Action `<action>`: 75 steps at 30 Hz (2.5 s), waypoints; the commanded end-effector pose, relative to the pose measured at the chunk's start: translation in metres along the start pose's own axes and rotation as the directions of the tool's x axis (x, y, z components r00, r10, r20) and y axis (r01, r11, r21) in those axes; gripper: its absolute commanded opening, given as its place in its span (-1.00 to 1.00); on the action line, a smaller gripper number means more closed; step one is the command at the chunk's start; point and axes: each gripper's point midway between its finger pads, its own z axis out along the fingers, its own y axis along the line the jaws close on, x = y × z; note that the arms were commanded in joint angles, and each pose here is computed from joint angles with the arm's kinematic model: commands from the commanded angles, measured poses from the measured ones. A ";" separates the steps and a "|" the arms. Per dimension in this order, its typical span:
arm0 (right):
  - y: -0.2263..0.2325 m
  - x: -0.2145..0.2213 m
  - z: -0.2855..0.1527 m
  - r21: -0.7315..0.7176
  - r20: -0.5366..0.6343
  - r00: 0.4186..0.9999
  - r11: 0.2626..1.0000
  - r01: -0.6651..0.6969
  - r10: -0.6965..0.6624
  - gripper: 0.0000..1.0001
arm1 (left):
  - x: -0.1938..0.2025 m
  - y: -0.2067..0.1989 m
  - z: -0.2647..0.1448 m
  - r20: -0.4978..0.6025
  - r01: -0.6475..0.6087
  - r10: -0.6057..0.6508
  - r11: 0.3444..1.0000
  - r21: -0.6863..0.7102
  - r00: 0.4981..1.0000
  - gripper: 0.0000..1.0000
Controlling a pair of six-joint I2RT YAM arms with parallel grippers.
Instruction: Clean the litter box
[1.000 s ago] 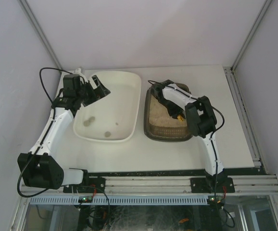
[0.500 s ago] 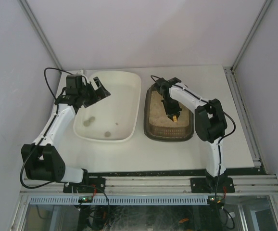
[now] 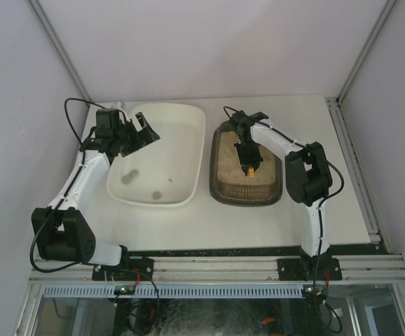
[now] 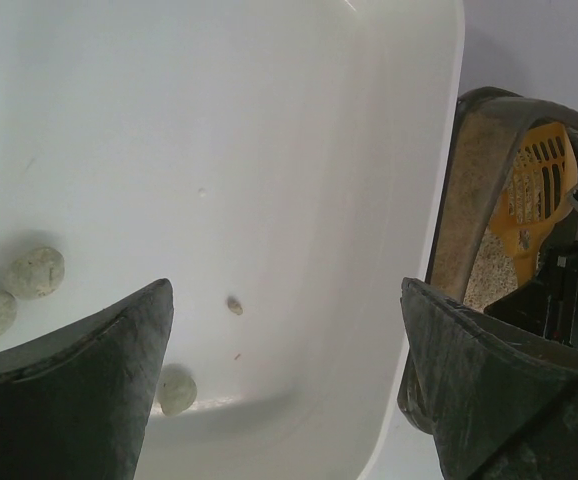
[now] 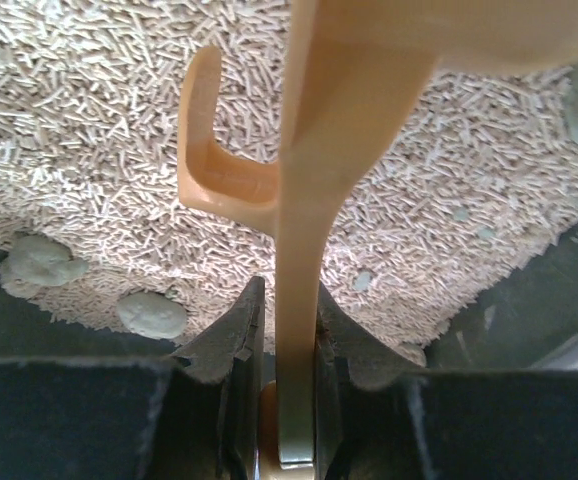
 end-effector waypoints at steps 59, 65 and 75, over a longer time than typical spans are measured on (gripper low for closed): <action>0.047 0.024 -0.050 -0.851 0.014 0.944 0.500 -0.163 0.330 -1.00 | 0.031 0.055 -0.081 -0.002 -0.253 0.256 0.953 -0.169 0.967 0.93; 0.045 0.035 -0.052 -0.857 0.055 0.940 0.499 -0.129 0.338 -1.00 | 0.041 0.071 -0.090 -0.060 -0.336 0.331 0.920 -0.204 0.942 0.89; 0.033 0.034 -0.070 -0.873 0.257 0.868 0.486 0.020 0.425 -1.00 | 0.054 0.094 -0.082 -0.109 -0.437 0.423 0.867 -0.240 0.900 0.82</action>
